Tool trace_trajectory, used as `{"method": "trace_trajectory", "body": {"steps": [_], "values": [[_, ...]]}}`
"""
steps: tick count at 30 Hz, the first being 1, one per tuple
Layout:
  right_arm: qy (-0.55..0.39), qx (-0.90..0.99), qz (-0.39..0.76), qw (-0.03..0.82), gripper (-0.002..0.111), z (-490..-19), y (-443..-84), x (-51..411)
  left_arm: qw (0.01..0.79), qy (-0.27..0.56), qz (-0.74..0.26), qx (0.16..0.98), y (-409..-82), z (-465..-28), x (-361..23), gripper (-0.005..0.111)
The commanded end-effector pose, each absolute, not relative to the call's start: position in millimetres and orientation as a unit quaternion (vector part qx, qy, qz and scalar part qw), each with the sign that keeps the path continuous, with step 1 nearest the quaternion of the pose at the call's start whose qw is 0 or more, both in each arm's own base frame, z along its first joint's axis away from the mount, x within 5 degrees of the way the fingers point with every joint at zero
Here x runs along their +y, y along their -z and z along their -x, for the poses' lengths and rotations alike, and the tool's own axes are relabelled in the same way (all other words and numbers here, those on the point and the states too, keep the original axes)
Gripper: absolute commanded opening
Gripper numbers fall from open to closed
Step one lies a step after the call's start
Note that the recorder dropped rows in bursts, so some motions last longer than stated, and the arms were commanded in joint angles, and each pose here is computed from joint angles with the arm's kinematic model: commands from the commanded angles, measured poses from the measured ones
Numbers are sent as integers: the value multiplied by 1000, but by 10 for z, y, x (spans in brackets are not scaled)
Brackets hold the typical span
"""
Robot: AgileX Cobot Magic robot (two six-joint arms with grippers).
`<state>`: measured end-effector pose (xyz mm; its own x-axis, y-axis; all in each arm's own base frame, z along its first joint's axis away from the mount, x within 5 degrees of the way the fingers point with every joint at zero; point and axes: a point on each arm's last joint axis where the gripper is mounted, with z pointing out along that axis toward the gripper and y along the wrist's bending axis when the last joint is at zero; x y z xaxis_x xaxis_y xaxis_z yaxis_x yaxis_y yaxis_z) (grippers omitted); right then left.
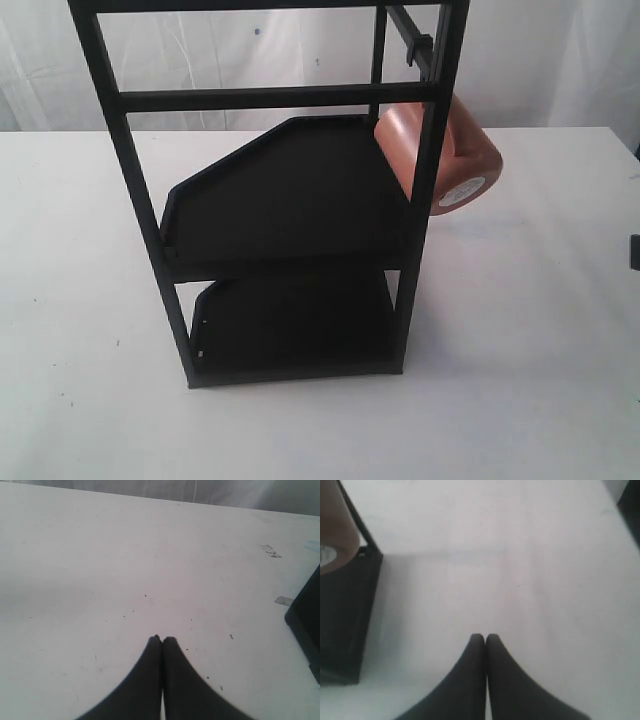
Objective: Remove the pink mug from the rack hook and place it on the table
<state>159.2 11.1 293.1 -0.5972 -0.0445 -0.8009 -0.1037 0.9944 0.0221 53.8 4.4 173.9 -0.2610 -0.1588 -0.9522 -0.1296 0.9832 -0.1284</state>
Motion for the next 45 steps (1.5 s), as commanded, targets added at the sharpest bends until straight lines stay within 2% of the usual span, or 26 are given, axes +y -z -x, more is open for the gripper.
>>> {"method": "trace_trajectory", "body": {"steps": [1, 9, 16, 23, 28, 45], "values": [[-81, 905, 121, 399, 0, -1710, -3020, 309, 602, 17, 91, 793, -1736, -539, 39, 0], [-134, 831, 284, 459, 0, -1575, -3279, 628, 602, 17, 91, 793, -1736, -539, 39, 0], [-116, 793, 271, 534, 2, -1598, -3427, 653, 602, 17, 91, 793, -1736, -539, 39, 0], [-75, 742, 292, 599, 32, -1671, -3533, 712, 602, 17, 91, 793, -1736, -539, 39, 0], [-78, 732, 319, 596, 51, -1781, -3460, 877, 602, 17, 91, 793, -1736, -539, 39, 0], [-45, 737, 292, 608, 52, -2162, -3253, 1045, 602, 17, 91, 793, -1736, -539, 39, 0]]}}
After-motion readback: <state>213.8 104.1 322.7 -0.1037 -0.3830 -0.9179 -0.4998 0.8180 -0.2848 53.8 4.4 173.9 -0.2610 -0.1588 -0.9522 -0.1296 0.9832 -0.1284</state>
